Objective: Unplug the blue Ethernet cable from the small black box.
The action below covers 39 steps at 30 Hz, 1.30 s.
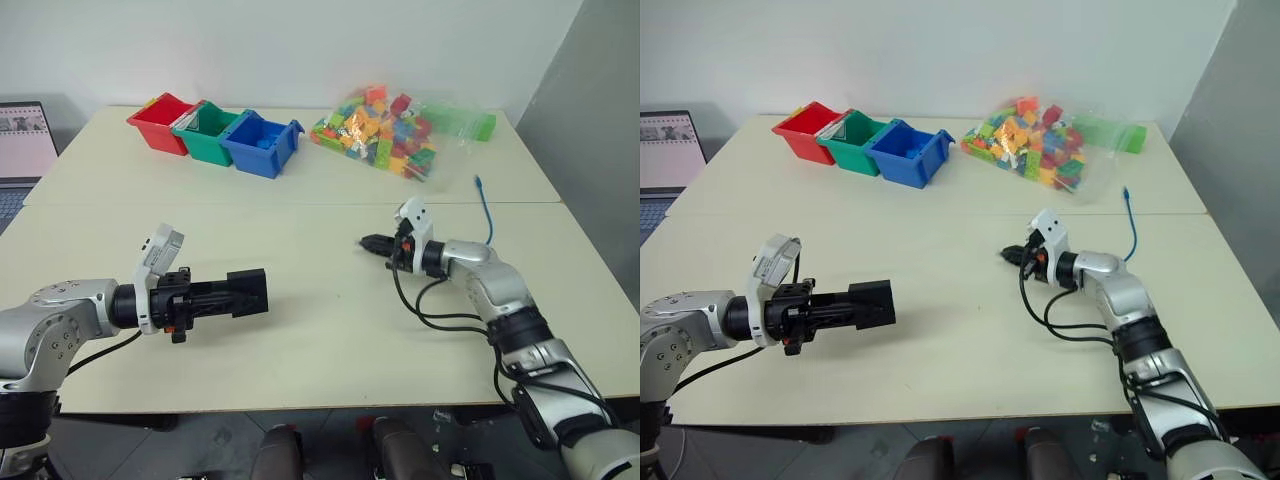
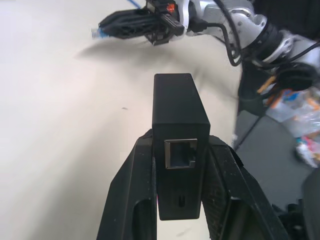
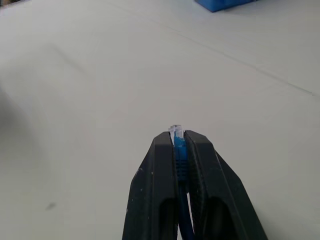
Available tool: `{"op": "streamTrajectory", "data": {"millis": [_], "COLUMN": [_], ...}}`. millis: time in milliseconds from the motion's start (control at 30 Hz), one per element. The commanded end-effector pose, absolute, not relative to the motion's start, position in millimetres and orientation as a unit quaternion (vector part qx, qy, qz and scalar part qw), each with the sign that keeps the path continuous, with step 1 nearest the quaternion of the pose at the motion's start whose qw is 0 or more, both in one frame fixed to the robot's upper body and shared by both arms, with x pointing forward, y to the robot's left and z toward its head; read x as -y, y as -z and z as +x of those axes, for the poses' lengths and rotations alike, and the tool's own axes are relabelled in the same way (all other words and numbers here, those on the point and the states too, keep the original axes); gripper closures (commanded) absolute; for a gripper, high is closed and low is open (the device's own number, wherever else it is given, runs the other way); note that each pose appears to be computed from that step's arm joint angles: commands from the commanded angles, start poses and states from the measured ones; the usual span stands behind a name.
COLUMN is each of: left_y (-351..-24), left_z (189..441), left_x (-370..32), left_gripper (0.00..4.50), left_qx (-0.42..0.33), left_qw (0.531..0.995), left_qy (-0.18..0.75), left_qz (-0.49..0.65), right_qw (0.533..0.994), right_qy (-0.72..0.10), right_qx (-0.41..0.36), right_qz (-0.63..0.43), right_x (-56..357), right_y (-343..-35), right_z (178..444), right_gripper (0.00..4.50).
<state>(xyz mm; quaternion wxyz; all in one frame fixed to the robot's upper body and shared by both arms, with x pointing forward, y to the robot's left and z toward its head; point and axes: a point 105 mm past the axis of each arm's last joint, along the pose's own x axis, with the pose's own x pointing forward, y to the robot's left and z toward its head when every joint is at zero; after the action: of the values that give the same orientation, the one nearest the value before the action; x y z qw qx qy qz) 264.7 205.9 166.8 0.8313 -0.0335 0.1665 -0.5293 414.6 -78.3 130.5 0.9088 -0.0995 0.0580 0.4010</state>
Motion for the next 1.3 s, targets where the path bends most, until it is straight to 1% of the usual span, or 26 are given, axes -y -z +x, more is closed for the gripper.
{"op": "streamTrajectory", "data": {"millis": [33,133,233,300,333,367,467,500,533,600,667,800,867,1000,1133,1200,1267,1300], "left_y": [-176.1,-175.4,-174.9,-174.3,-173.9,-173.5,-172.7,-173.9,-174.7,-178.5,-182.8,-179.9,-166.5,-135.9,-116.9,-111.2,-107.4,-106.8], "left_z": [276.3,279.5,281.6,283.5,285.9,287.8,299.5,306.6,311.0,326.5,342.9,356.6,363.5,374.0,379.3,379.2,377.1,376.1], "left_x": [-205.3,-201.4,-198.9,-197.8,-198.1,-198.1,-201.8,-205.1,-207.4,-219.5,-238.3,-256.4,-263.7,-276.9,-283.2,-284.9,-286.7,-287.7], "left_gripper": [3.71,3.71,3.71,3.71,3.71,3.71,3.71,3.71,3.71,3.71,3.71,3.71,3.71,3.71,3.71,3.71,3.01,2.89], "left_qx": [-0.113,-0.096,-0.086,-0.081,-0.077,-0.073,-0.052,-0.04,-0.032,-0.003,0.035,0.062,0.057,0.028,0.014,0.009,0.007,0.007], "left_qw": [0.86,0.867,0.871,0.873,0.877,0.879,0.899,0.911,0.918,0.941,0.962,0.975,0.979,0.983,0.987,0.988,0.989,0.99], "left_qy": [0.497,0.489,0.484,0.481,0.474,0.47,0.432,0.409,0.394,0.335,0.258,0.194,0.173,0.138,0.119,0.114,0.113,0.111], "left_qz": [-0.004,0.005,0.015,0.017,0.02,0.022,0.035,0.037,0.037,0.052,0.085,0.094,0.093,0.118,0.11,0.101,0.093,0.091], "right_qw": [0.938,0.94,0.943,0.942,0.942,0.941,0.927,0.92,0.916,0.905,0.883,0.855,0.845,0.834,0.825,0.824,0.821,0.821], "right_qy": [-0.31,-0.293,-0.289,-0.296,-0.298,-0.303,-0.351,-0.366,-0.374,-0.396,-0.441,-0.492,-0.508,-0.527,-0.539,-0.541,-0.545,-0.547], "right_qx": [-0.014,-0.02,-0.03,-0.028,-0.025,-0.02,0.004,0.02,0.03,0.049,0.066,0.073,0.079,0.066,0.046,0.042,0.038,0.037], "right_qz": [-0.156,-0.172,-0.164,-0.154,-0.152,-0.149,-0.133,-0.138,-0.143,-0.145,-0.147,-0.144,-0.144,-0.148,-0.163,-0.163,-0.162,-0.163], "right_x": [94.3,96.6,98.4,98.5,98.7,98.5,93.3,93.0,92.9,88.8,75.8,55.6,40.4,23.9,19.7,19.3,18.9,19.1], "right_y": [-136.8,-128.1,-121.8,-121.9,-123.2,-126.3,-145.2,-154.6,-160.6,-174.6,-189.5,-204.3,-212.7,-211.9,-199.0,-197.4,-197.0,-196.9], "right_z": [439.9,444.7,446.0,444.9,444.5,443.8,434.1,429.0,425.1,414.1,394.3,365.6,351.7,336.7,329.8,328.2,326.3,325.5], "right_gripper": [4.49,4.49,4.49,3.78,3.64,3.38,2.75,2.69,2.69,2.69,2.69,2.69,2.69,2.69,2.69,2.69,2.69,2.69]}}
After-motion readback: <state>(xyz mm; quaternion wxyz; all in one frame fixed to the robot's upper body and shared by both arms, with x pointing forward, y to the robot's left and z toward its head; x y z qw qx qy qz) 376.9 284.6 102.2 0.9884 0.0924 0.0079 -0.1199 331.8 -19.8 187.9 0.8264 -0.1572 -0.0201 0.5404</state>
